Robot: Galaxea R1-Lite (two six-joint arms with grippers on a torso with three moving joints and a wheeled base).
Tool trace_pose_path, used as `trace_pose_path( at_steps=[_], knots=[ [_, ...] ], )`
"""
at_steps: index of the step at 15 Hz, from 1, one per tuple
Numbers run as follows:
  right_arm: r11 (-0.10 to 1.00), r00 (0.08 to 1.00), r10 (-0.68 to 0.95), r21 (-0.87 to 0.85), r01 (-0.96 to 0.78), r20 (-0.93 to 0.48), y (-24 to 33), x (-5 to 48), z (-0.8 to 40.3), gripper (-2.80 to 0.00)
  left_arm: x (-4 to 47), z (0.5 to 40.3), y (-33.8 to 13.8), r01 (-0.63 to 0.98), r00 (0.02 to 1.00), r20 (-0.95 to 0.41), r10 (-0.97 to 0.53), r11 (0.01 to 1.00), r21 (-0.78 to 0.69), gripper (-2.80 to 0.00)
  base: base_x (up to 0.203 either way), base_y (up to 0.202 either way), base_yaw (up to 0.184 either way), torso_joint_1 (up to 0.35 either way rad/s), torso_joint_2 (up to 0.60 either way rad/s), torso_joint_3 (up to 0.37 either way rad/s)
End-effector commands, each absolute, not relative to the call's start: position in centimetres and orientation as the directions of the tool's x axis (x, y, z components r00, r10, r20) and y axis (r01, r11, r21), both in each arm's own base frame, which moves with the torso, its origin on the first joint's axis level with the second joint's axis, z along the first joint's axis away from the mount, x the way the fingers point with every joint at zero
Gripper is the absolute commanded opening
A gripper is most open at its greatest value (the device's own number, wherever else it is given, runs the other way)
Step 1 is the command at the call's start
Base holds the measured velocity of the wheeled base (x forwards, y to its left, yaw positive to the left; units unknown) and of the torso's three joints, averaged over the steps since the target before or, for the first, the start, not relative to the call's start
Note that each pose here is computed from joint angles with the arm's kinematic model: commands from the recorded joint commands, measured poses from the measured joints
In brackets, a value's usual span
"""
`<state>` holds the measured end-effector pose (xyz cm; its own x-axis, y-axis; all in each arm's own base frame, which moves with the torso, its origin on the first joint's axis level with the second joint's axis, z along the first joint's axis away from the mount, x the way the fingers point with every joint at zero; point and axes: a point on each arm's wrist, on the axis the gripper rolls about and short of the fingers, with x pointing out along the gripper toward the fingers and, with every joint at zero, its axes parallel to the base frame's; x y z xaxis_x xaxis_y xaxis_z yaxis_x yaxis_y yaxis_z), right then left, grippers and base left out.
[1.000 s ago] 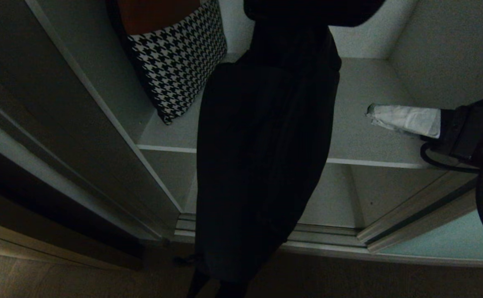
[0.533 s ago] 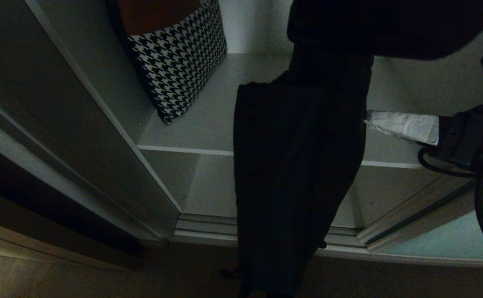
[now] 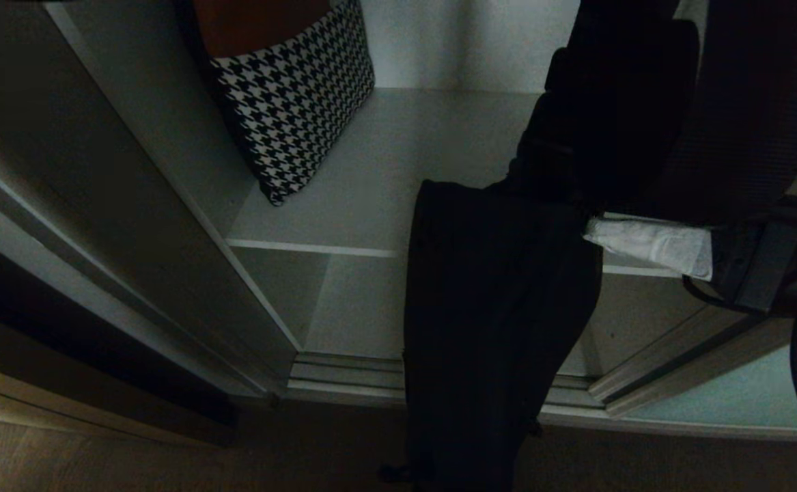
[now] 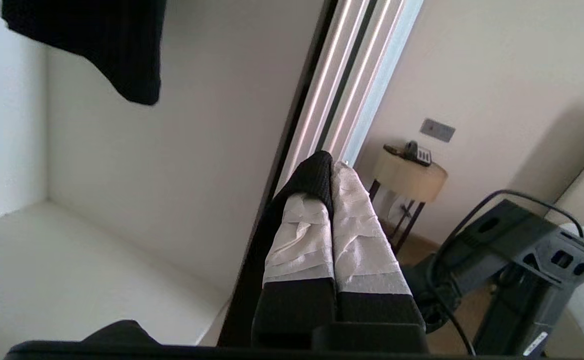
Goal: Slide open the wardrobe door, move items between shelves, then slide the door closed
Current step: Place the bag on the higher shelf
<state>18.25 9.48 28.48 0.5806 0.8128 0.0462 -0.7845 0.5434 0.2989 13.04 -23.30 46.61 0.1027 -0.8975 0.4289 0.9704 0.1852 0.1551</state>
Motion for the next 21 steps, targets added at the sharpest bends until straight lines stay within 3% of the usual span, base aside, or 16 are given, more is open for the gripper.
trace_pose_path(
  at_steps=[1, 9, 21],
  knots=[
    [0.56, 0.587, 0.81, 0.286, -0.778, 0.011, 10.2, 19.0, 27.8, 0.0, 13.2, 46.3, -23.9, 0.973, 0.096, 0.419, -0.903, 0.174, 0.152, -2.8, 0.0, 0.0, 0.0, 0.0, 0.0, 0.0],
    [0.659, 0.68, 0.733, 0.234, -0.715, 0.016, 11.5, 20.2, 28.4, 0.0, 12.3, 45.5, -25.7, 0.983, 0.053, 0.395, -0.917, 0.117, 0.141, -2.8, 0.0, 0.0, 0.0, 0.0, 0.0, 0.0],
    [0.7, 0.714, 0.701, 0.195, -0.687, 0.0, 12.8, 22.8, 28.8, 0.0, 10.8, 45.6, -26.4, 0.979, 0.017, 0.404, -0.915, 0.097, 0.179, -2.8, 0.0, 0.0, 0.0, 0.0, 0.0, 0.0]
  ],
)
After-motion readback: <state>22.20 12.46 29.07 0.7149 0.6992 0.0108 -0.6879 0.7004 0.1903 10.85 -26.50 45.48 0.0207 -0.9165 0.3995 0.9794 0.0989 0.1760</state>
